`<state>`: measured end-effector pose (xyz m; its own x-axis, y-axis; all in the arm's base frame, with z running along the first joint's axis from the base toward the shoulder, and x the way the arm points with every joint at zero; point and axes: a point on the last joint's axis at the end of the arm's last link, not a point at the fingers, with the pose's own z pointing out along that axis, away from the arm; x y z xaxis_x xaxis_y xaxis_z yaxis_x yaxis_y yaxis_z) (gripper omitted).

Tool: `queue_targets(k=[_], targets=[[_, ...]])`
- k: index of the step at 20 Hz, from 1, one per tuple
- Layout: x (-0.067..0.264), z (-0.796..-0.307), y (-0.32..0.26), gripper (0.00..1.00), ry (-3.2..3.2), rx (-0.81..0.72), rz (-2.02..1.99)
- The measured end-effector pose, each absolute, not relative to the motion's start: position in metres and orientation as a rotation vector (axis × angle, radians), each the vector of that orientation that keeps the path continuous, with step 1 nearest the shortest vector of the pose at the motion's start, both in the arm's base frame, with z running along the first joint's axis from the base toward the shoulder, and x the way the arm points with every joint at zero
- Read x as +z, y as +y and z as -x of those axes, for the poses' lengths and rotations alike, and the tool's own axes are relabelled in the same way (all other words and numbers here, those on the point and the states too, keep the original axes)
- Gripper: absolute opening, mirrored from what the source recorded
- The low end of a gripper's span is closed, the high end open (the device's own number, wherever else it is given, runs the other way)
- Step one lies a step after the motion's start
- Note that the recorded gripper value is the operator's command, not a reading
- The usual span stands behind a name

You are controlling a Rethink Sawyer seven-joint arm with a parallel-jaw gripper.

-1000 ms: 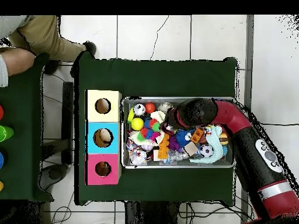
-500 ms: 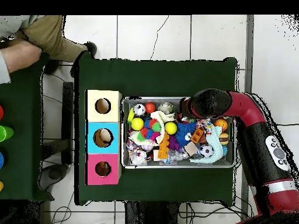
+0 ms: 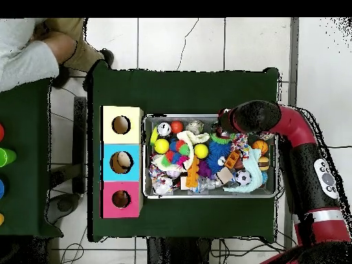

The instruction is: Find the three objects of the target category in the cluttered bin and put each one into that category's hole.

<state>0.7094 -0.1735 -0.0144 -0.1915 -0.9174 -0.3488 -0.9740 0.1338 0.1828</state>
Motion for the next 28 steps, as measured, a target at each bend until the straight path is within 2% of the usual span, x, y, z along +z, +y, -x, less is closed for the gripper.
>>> queue_targets(k=[17,28], targets=[[-0.021,-0.706,-0.175,1.0,2.251,0.577,1.876],[-0.024,-0.709,-0.199,1.0,2.237,0.547,1.872]])
